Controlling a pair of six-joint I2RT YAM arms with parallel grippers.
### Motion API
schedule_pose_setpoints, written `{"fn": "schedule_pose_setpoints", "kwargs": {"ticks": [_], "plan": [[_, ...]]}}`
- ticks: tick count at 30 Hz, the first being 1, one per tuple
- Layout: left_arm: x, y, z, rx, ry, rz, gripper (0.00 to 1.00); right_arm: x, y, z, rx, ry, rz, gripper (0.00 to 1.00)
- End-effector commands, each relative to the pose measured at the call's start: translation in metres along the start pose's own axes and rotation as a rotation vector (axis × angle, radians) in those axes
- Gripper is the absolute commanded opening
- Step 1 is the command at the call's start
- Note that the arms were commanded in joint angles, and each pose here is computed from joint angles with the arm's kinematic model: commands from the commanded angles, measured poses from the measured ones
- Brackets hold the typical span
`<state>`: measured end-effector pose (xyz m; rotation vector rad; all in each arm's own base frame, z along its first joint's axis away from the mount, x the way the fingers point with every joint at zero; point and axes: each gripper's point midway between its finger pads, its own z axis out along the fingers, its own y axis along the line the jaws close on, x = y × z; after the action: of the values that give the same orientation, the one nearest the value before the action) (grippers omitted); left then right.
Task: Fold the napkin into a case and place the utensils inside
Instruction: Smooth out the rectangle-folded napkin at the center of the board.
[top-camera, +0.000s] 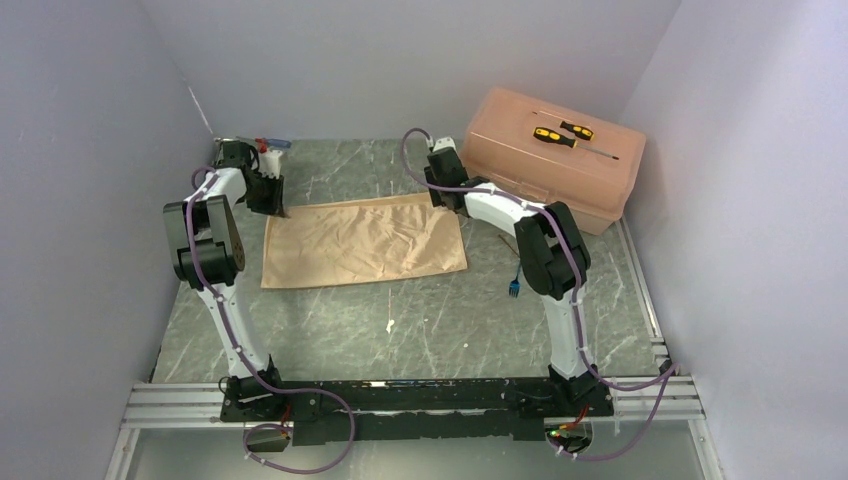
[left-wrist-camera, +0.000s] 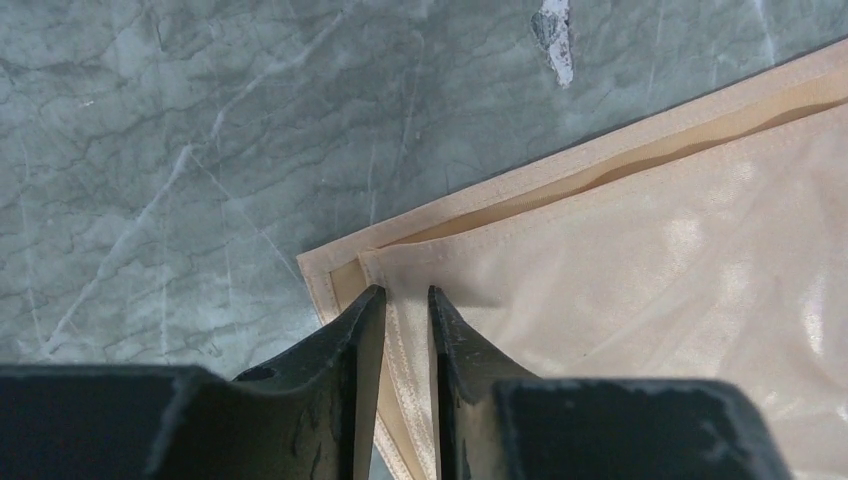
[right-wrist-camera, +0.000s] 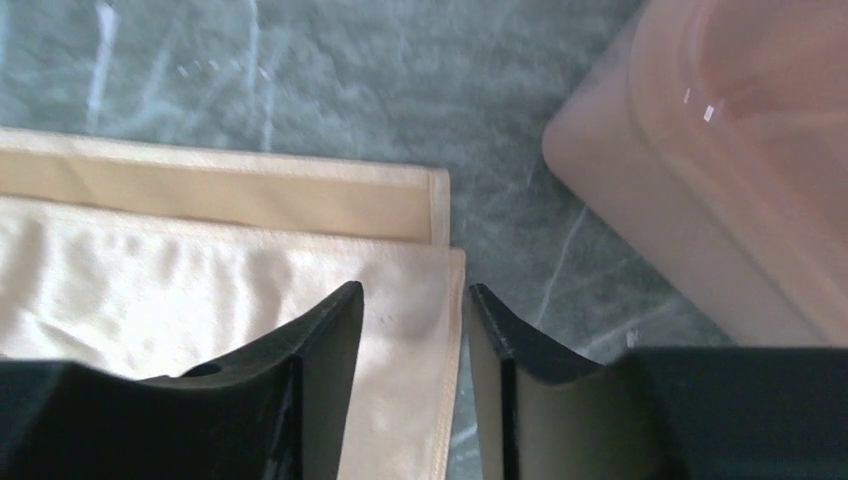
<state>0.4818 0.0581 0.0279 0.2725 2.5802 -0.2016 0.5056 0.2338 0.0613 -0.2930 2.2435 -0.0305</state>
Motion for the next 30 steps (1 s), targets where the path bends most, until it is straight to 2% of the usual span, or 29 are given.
{"fn": "schedule_pose_setpoints", "kwargs": {"ticks": [1, 4, 8, 11, 21, 30], "plan": [[-0.014, 0.003, 0.001, -0.025, -0.038, 0.017, 0.23, -0.052, 0.011, 0.001, -0.045, -0.115, 0.032, 0.43], [-0.013, 0.001, 0.001, -0.019, -0.04, 0.011, 0.1, -0.055, 0.018, 0.013, -0.063, -0.116, 0.037, 0.34], [-0.016, -0.002, -0.003, -0.01, -0.05, 0.007, 0.06, -0.049, 0.024, 0.029, -0.067, -0.098, 0.04, 0.22], [-0.019, -0.004, -0.008, -0.005, -0.061, 0.004, 0.03, -0.044, 0.028, 0.036, -0.077, -0.087, 0.052, 0.18], [-0.031, -0.006, -0.02, -0.01, -0.097, 0.004, 0.03, -0.014, 0.027, 0.055, -0.051, -0.024, 0.061, 0.02], [-0.026, -0.002, -0.02, -0.037, -0.089, 0.014, 0.03, -0.002, 0.019, 0.061, -0.062, 0.005, 0.102, 0.0]]}}
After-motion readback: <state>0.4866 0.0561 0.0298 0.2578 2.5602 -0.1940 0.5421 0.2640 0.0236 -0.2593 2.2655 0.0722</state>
